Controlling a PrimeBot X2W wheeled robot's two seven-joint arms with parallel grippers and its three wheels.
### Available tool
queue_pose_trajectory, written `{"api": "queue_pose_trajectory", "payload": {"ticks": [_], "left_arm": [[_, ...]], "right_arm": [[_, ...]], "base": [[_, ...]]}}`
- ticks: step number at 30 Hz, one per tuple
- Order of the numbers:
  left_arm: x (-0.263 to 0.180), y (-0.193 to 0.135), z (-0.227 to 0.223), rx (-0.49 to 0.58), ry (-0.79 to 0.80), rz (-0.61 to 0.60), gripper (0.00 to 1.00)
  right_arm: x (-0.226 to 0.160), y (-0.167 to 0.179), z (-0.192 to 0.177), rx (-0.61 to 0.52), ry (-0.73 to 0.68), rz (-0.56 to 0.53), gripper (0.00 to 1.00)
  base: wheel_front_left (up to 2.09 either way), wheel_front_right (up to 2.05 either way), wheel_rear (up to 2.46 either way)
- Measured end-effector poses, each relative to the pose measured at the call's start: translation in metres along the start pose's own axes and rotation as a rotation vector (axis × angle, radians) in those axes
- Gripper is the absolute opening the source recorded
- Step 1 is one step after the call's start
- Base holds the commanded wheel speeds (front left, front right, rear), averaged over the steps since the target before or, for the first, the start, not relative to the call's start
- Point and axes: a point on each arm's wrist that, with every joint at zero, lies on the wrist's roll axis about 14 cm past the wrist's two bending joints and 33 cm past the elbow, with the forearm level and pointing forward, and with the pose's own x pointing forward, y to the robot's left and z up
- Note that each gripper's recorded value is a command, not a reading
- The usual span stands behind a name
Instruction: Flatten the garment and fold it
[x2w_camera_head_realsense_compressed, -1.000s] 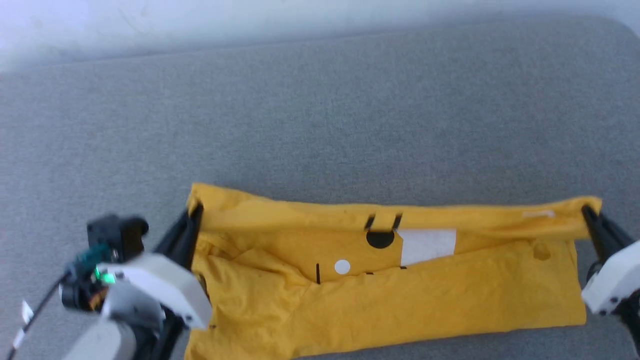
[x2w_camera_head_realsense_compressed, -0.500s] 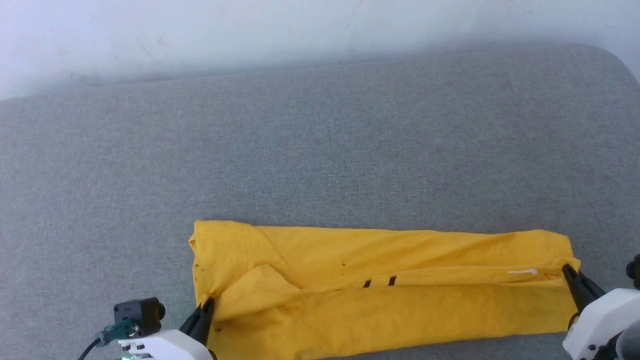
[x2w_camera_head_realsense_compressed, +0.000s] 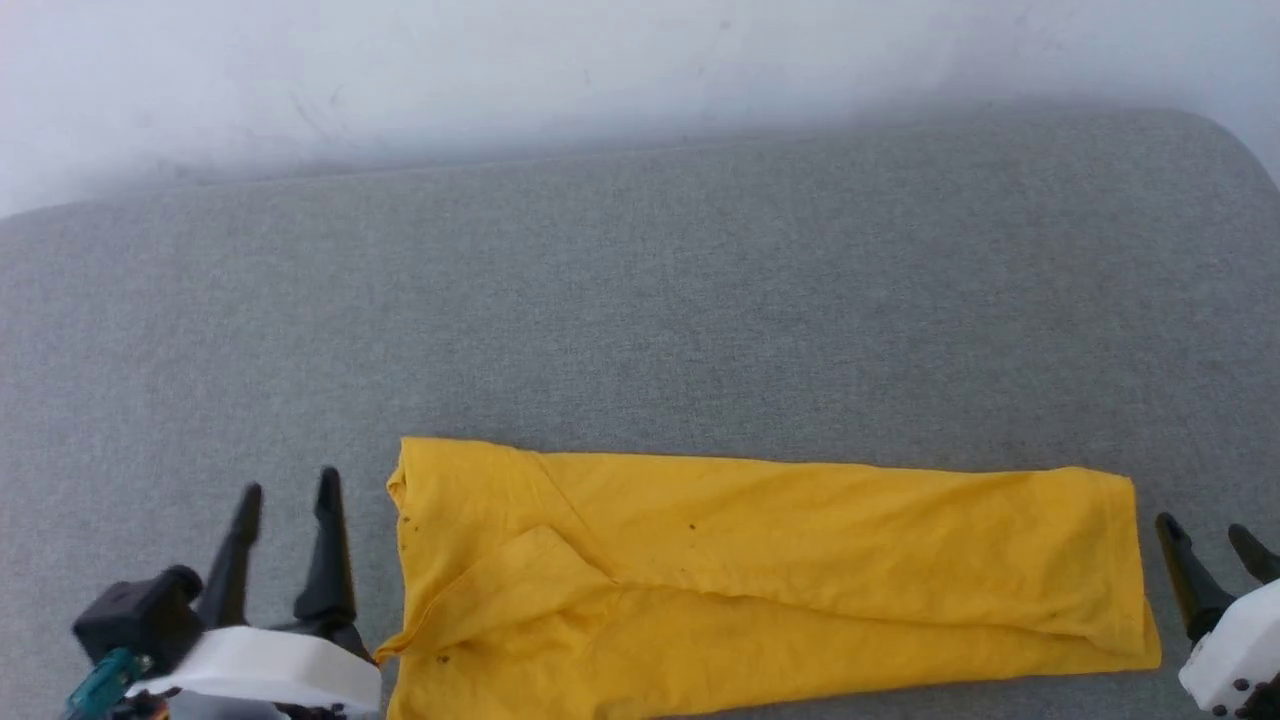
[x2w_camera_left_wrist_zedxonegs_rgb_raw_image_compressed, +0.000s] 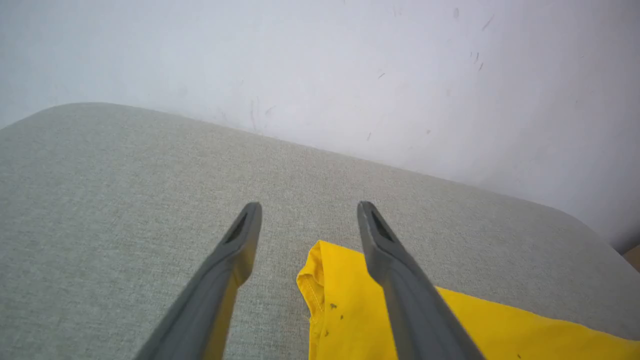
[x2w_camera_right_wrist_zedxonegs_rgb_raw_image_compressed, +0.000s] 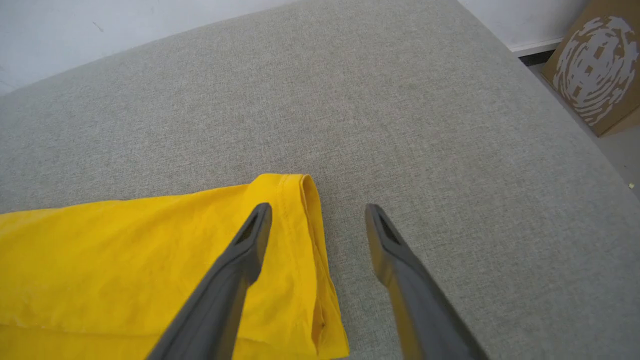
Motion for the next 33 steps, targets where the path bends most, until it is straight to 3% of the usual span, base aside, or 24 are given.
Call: {"api": "queue_pose_trajectory", "payload": {"ticks": [3, 6, 15, 16, 17, 18, 19, 26, 33], "left_arm": [[0.002, 0.001, 0.014, 0.036, -0.067, 0.011, 1.00], [0.001, 0.004, 0.023, 0.147, -0.123, 0.027, 1.00], [-0.008, 0.008, 0.008, 0.155, -0.103, 0.063, 1.00], [-0.009, 0.009, 0.007, 0.158, -0.100, 0.066, 1.00], [-0.009, 0.011, 0.007, 0.161, -0.098, 0.070, 1.00], [-0.010, 0.013, 0.006, 0.163, -0.097, 0.073, 1.00], [-0.011, 0.014, 0.005, 0.166, -0.095, 0.074, 1.00], [-0.018, 0.017, 0.010, 0.166, -0.110, 0.082, 1.00], [-0.025, 0.016, 0.006, 0.159, -0.102, 0.076, 1.00]], "right_arm": [[0.003, 0.000, -0.007, -0.011, 0.031, -0.004, 1.00], [0.010, 0.002, -0.027, -0.018, 0.099, -0.001, 1.00], [0.025, 0.006, -0.074, -0.071, 0.265, 0.022, 1.00], [0.026, 0.008, -0.079, -0.076, 0.284, 0.029, 0.87], [0.028, 0.009, -0.081, -0.074, 0.290, 0.034, 0.49], [0.030, 0.010, -0.082, -0.071, 0.293, 0.036, 0.20], [0.032, 0.010, -0.082, -0.074, 0.297, 0.038, 0.00], [0.032, 0.004, -0.073, -0.035, 0.247, 0.022, 0.00], [0.020, -0.065, -0.031, -0.073, 0.141, -0.145, 0.00]], "base": [[0.00, 0.00, 0.00], [0.00, 0.00, 0.00], [0.00, 0.00, 0.00], [0.00, 0.00, 0.00], [0.00, 0.00, 0.00], [0.00, 0.00, 0.00], [0.00, 0.00, 0.00], [0.00, 0.00, 0.00], [0.00, 0.00, 0.00]]}}
